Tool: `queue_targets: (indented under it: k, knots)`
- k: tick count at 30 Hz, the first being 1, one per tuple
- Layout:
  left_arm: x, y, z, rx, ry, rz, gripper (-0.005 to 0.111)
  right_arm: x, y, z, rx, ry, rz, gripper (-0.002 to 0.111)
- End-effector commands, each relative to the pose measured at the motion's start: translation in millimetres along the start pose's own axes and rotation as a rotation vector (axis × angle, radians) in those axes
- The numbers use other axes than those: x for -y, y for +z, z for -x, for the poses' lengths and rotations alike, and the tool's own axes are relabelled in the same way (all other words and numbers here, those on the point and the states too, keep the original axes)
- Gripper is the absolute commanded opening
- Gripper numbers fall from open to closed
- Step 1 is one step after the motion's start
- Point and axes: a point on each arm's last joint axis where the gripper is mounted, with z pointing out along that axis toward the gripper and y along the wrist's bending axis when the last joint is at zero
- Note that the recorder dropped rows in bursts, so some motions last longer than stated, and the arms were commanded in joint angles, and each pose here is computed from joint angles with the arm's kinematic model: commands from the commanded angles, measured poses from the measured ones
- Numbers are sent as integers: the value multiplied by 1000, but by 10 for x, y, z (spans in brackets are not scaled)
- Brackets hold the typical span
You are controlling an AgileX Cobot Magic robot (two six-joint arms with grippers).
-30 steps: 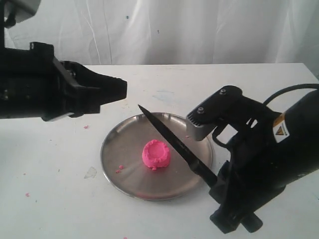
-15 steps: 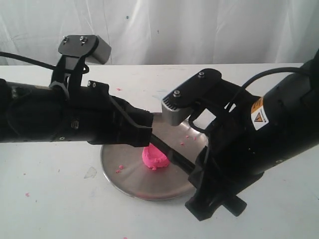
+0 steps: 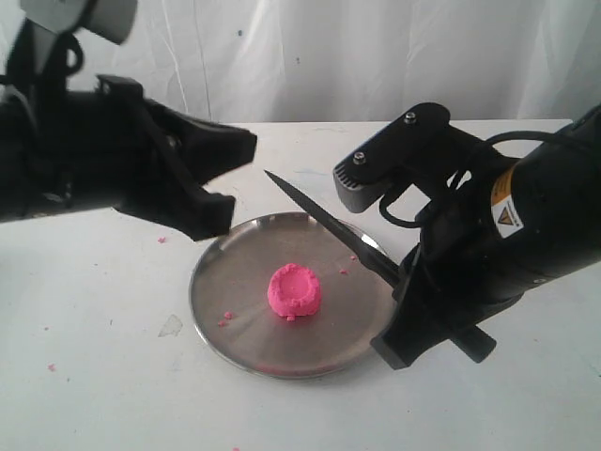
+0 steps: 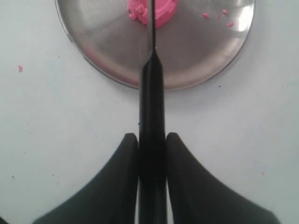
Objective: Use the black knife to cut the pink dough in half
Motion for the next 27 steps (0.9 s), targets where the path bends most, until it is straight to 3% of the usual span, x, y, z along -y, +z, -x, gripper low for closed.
queue_targets:
  k: [1,5,10,13,16,20,23,25,27]
  knots:
    - [-53,-314,217,143,66,69,0,15,-37,35,33,1,-12,0]
    - [-78,-569,364,254,196,150,0,10,-37,42,41,5,-7,0]
    - [-32,-916,478,369,215,166,0,3,-39,77,79,12,2,0]
    - [89,-1080,516,383,247,65,0,1,-40,91,94,13,3,0]
    - [287,-1244,595,366,385,-106,0,-3,-40,92,96,18,9,0]
    - [619,-1451,572,235,526,-488,0,-23,-41,93,96,37,31,0]
    - [718,-1491,384,-13,461,-698,0,-30,-41,97,100,43,39,0]
    - [671,-1457,245,-224,380,-684,0,-31,-41,97,100,44,40,0]
    - [574,-1416,160,-370,304,-573,0,-30,-42,99,102,44,40,0]
